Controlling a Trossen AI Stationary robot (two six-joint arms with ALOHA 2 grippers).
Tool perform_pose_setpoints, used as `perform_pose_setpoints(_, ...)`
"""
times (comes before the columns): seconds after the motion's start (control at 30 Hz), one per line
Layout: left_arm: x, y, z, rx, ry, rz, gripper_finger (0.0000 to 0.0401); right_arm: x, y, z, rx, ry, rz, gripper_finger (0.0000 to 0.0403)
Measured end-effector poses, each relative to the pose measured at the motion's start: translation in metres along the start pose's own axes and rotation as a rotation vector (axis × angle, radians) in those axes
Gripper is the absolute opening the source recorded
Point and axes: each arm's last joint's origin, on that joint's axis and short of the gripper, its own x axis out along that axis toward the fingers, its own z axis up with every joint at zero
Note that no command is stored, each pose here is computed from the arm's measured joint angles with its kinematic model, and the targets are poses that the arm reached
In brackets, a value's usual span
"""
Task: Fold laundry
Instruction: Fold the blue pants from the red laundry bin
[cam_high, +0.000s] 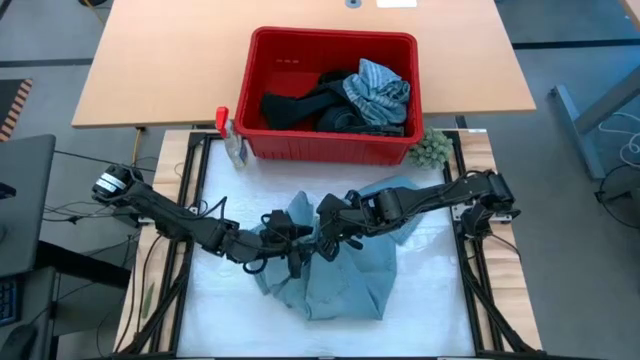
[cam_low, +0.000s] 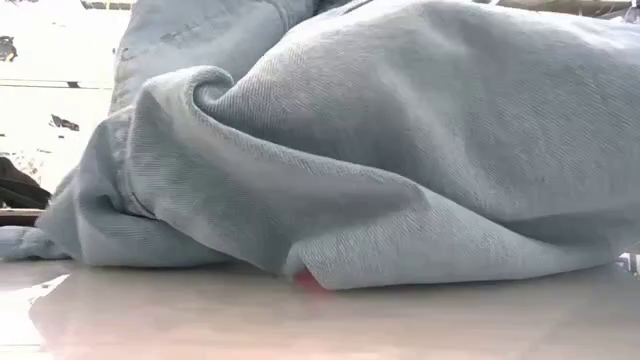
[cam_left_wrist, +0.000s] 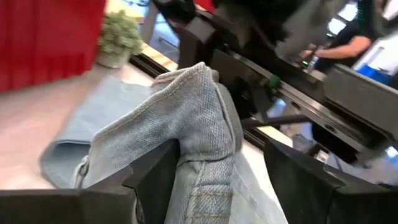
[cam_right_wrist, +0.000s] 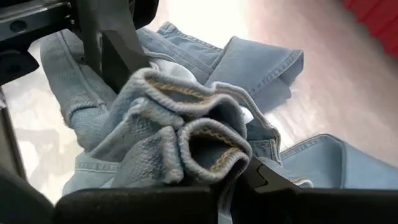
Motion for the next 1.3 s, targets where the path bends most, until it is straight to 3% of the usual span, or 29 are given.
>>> perform_pose_setpoints(0.13, 0.006, 0.007, 0.003, 0.028, 0.033, -0.011, 0.0235, 0.0, -0.001, -0.002, -0.034, 0.032, -0.001, 0.0034)
perform_pose_setpoints(0.3, 0.011, 0.014, 0.005, 0.077, 0.055, -0.005, 0.0236, 0.0, 0.002, -0.003, -0.106, 0.073, 0.076, 0.0034)
perform_pose_setpoints(0.6, 0.016, 0.021, 0.008, 0.058, 0.102, -0.036, 0.0233, -0.001, 0.003, -0.004, -0.166, 0.087, 0.099, 0.0034)
perform_pose_setpoints(0.73, 0.016, 0.021, 0.008, 0.045, 0.101, -0.03, 0.0186, -0.001, 0.002, -0.005, -0.174, 0.092, 0.094, 0.0037)
perform_pose_setpoints(0.93, 0.016, 0.022, 0.006, 0.054, 0.111, -0.01, 0.0036, -0.001, 0.001, -0.006, -0.224, 0.108, 0.097, 0.0055)
perform_pose_setpoints(1.13, 0.017, 0.023, 0.006, 0.098, 0.102, -0.001, 0.0027, -0.006, -0.003, -0.007, -0.29, 0.138, 0.088, 0.0071)
perform_pose_setpoints(1.3, 0.013, 0.024, 0.01, 0.146, 0.092, 0.006, 0.0027, -0.038, -0.012, -0.008, -0.38, 0.15, 0.14, 0.0117)
